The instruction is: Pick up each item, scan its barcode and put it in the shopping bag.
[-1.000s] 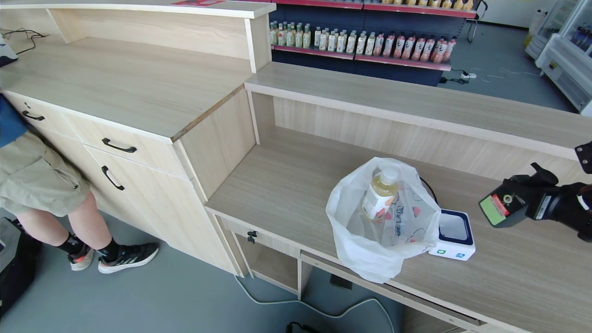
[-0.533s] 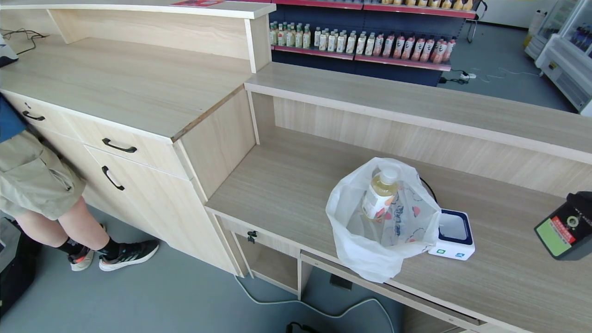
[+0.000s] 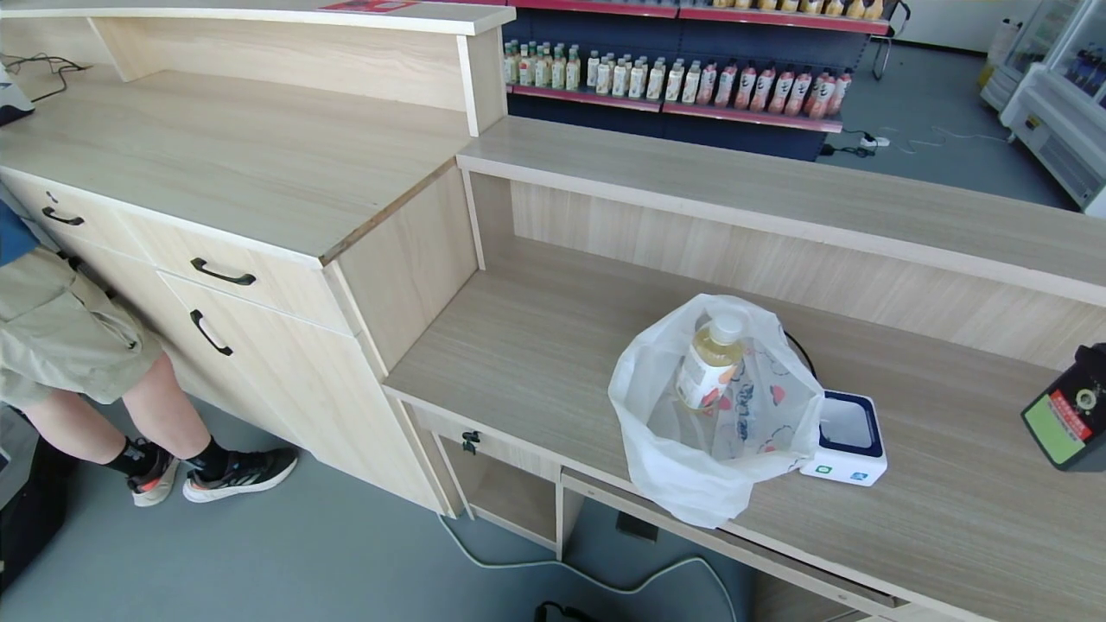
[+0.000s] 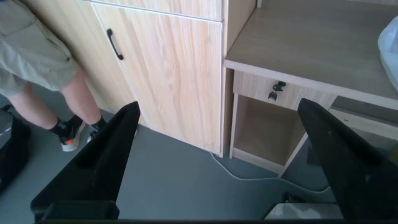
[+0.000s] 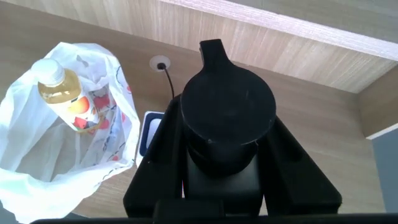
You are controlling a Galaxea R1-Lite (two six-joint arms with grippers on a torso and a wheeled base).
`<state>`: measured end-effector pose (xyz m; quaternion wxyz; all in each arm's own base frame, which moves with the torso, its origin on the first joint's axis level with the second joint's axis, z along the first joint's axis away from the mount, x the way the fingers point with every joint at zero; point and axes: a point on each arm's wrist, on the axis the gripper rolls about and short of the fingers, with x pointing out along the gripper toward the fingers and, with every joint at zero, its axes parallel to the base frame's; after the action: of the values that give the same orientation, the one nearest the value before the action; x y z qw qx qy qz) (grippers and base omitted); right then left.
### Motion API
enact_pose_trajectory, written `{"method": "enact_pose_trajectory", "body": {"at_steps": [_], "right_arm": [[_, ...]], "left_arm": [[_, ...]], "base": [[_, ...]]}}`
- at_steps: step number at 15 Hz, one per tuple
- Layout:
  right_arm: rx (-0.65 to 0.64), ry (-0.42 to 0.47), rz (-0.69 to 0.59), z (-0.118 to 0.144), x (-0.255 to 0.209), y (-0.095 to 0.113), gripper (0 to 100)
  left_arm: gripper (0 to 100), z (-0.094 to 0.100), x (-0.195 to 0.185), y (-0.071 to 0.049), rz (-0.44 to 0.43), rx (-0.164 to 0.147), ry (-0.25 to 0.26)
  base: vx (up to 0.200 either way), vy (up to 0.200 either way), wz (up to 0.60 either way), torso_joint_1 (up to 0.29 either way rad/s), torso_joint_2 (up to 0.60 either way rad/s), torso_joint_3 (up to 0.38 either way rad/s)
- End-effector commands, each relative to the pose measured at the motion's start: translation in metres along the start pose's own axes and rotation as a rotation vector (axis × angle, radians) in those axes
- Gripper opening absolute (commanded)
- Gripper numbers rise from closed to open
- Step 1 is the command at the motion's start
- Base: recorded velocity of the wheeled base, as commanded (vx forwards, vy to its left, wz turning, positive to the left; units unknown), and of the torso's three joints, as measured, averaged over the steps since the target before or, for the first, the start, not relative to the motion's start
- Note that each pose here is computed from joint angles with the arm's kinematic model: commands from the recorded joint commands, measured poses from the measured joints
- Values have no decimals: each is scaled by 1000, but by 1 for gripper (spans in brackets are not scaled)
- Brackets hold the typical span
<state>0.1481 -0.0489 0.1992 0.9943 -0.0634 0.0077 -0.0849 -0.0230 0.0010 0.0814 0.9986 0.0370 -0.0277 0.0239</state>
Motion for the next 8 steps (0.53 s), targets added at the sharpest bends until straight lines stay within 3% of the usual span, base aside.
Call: {"method": "enact_pose_trajectory", "body": {"at_steps": [1,8], "right_arm": [[-5,24,-20,-9,4,0,0],[-17,14,-23,-16,-11,3,0]], "left_arm": [[100,0,0,0,0,0,-1],[100,0,0,0,-3,1,-1]], "base": [[0,0,0,0,0,0],[0,0,0,0,0,0]]}}
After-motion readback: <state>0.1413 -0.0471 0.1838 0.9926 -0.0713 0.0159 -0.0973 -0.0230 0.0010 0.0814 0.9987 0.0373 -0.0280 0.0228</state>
